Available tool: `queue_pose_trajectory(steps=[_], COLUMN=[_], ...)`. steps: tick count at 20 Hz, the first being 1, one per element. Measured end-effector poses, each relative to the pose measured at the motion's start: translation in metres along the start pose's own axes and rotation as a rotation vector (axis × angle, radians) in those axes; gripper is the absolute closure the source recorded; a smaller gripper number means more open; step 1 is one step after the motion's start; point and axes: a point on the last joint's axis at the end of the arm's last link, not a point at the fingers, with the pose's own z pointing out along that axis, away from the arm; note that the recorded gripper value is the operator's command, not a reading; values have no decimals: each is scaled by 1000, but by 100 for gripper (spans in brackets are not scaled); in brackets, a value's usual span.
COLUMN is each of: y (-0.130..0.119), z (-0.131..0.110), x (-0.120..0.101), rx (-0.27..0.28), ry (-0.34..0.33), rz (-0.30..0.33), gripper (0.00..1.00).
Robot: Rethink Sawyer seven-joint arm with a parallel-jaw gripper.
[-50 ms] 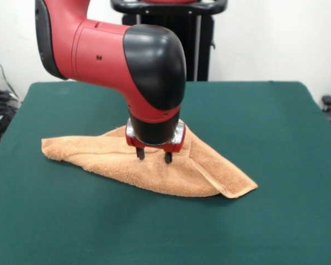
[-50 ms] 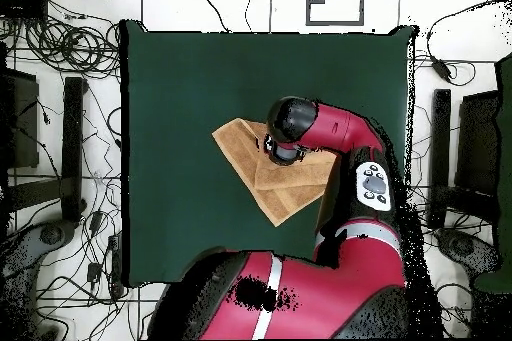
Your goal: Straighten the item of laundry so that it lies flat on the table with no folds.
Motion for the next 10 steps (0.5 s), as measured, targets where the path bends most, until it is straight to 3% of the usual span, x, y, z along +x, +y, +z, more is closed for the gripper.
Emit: queue_pose_trajectory(steps=[9,10], y=[-3,-4], z=[-14,-21], x=[-2,-4], rx=[0,-1], ry=[-20,-31], rz=[4,6], gripper=[0,100])
